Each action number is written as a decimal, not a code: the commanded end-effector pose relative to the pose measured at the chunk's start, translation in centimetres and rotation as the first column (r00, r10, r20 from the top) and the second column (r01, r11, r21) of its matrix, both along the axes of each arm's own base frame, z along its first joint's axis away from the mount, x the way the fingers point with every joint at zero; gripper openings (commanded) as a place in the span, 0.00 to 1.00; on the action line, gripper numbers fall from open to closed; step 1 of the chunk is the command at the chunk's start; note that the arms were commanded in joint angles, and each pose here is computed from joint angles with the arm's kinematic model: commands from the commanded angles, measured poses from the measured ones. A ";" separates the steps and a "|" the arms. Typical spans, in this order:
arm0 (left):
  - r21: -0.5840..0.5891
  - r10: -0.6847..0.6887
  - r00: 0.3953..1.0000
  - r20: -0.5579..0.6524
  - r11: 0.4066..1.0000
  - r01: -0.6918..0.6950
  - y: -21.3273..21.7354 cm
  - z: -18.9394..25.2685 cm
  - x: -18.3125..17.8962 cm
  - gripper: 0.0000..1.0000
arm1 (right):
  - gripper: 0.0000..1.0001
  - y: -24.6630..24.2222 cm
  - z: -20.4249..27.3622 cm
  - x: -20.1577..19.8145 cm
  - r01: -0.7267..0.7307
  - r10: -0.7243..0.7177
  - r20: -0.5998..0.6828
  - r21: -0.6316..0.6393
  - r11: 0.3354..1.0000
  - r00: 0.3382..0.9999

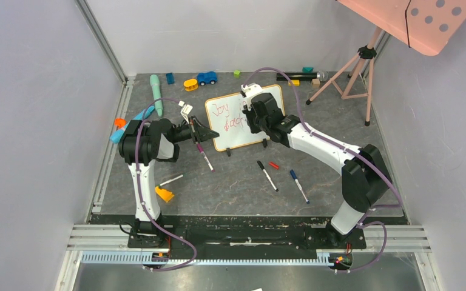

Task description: Write a sentence on the whiteboard

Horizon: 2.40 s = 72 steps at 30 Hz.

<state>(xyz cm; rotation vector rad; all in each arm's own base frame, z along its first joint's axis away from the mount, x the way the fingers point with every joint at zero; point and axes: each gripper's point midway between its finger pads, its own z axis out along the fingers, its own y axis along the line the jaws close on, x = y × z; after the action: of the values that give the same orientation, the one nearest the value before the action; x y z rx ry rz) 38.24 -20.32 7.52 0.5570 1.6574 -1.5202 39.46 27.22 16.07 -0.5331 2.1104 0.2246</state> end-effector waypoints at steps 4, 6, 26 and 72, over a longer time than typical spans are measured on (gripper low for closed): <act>0.041 -0.140 0.987 0.077 0.990 0.137 -0.8 -1.9 -2.8 0.02 | 0.00 -1.2 0.6 1.1 0.048 -0.047 0.029 -0.014 0.999 0.998; 0.041 -0.139 0.987 0.077 0.990 0.136 -0.7 -1.9 -2.8 0.02 | 0.00 -1.3 0.2 0.8 0.046 -0.046 0.021 -0.016 0.999 0.999; 0.040 -0.139 0.988 0.075 0.990 0.136 -0.7 -1.9 -2.8 0.02 | 0.00 -0.8 2.3 -1.0 -0.040 0.039 0.023 0.030 0.999 0.999; 0.036 -0.125 0.990 0.067 0.992 0.123 -0.8 -2.0 -2.4 0.02 | 0.00 -1.8 3.2 0.3 -0.015 0.013 0.078 0.028 0.999 0.997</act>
<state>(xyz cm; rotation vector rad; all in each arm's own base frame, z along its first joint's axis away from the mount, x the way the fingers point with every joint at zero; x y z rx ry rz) 38.33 -20.35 7.50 0.5623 1.6552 -1.5215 38.11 24.10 16.69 -0.5359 2.1102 0.1975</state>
